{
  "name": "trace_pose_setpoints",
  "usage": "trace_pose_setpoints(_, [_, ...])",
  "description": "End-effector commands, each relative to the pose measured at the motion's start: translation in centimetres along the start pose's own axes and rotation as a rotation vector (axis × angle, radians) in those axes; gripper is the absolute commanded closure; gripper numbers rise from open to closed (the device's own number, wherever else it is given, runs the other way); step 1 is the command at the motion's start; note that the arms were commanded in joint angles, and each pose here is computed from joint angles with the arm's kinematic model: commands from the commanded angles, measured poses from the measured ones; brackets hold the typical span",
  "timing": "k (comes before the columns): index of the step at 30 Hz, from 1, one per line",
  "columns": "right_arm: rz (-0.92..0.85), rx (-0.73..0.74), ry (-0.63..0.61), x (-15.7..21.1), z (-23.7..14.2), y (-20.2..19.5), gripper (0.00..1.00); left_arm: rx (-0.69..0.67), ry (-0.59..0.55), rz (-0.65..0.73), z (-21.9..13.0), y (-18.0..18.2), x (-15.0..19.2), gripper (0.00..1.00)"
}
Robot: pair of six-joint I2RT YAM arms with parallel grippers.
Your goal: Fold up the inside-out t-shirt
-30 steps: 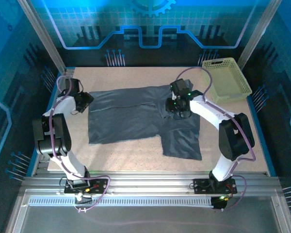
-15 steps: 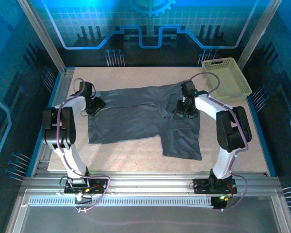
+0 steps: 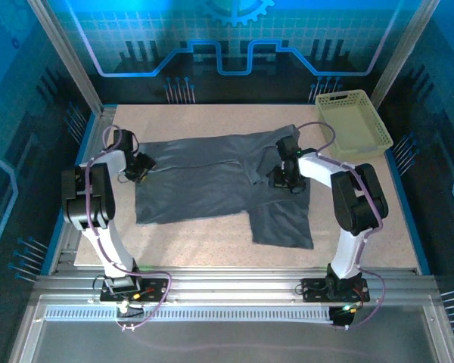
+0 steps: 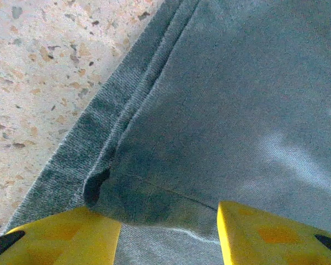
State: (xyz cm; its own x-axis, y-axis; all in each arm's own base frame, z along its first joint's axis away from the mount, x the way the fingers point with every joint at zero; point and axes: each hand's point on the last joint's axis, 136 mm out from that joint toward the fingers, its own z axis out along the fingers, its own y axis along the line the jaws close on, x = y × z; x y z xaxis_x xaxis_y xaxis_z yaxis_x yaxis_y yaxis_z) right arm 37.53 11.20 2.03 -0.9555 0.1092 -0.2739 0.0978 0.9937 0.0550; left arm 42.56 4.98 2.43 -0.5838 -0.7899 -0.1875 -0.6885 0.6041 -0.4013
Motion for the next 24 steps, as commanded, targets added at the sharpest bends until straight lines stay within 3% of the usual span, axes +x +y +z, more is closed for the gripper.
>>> trace_pose_setpoints(1, [0.014,0.112,-0.024,1.0,-1.5,-2.4,0.96,-0.015,0.003,-0.034,0.0,1.0,-0.4,0.49])
trace_pose_setpoints(6, [0.052,0.177,-0.050,1.7,-2.1,-4.1,1.00,-0.021,0.000,-0.052,-0.1,1.6,-0.6,0.49])
trace_pose_setpoints(16, [0.056,0.171,-0.110,1.4,-3.0,-4.1,0.96,-0.020,-0.002,-0.053,-0.1,1.7,-0.7,0.49])
trace_pose_setpoints(17, [0.045,0.162,-0.124,1.2,-3.4,-3.8,0.92,-0.017,-0.001,-0.053,-0.1,1.6,-0.7,0.50])
trace_pose_setpoints(20, [-0.020,0.116,-0.164,0.0,-4.6,-2.3,0.68,-0.007,0.004,-0.054,0.0,1.5,-0.6,0.49])
trace_pose_setpoints(24, [-0.079,0.118,-0.182,-1.4,-5.2,-1.0,0.56,-0.007,0.003,-0.056,-0.1,1.4,-0.6,0.50])
